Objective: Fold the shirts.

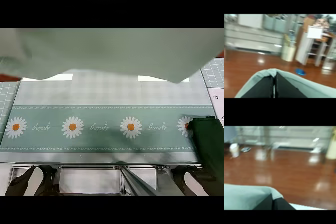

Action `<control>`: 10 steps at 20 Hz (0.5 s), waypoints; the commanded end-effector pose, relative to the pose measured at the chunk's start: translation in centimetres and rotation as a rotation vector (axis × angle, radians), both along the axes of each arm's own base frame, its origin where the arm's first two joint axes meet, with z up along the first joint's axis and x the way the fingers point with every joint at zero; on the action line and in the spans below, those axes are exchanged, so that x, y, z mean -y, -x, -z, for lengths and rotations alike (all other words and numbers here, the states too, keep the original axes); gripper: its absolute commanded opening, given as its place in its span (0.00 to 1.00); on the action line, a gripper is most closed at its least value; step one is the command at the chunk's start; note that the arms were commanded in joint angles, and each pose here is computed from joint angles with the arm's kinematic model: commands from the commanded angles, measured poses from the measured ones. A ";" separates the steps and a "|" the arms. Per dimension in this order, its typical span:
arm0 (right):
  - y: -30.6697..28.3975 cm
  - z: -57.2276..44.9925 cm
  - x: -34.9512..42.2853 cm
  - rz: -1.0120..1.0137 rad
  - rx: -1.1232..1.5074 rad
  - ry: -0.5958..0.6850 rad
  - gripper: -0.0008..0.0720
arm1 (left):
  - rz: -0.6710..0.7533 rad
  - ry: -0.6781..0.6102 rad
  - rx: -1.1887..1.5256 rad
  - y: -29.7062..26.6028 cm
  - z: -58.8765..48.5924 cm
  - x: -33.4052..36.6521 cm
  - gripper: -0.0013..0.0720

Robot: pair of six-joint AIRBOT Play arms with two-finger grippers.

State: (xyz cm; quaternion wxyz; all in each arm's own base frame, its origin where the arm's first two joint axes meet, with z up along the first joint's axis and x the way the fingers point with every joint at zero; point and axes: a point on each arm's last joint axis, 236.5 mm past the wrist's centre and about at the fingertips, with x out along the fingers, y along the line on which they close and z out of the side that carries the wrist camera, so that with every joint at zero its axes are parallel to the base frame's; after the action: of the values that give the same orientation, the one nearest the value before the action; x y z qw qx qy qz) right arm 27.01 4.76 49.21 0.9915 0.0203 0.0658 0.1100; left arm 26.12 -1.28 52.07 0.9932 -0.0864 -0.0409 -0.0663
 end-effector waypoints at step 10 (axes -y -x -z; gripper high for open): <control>6.6 9.1 -1.1 -0.028 -0.307 0.008 0.04 | -0.133 -0.155 -0.196 9.5 5.7 -1.2 0.04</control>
State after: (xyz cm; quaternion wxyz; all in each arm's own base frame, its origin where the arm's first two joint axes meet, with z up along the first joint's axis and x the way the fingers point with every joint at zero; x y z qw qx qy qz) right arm 19.48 4.67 43.93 0.9836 0.0143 0.1545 0.0918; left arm 14.76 -2.29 50.62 0.9993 -0.0027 -0.0285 -0.0224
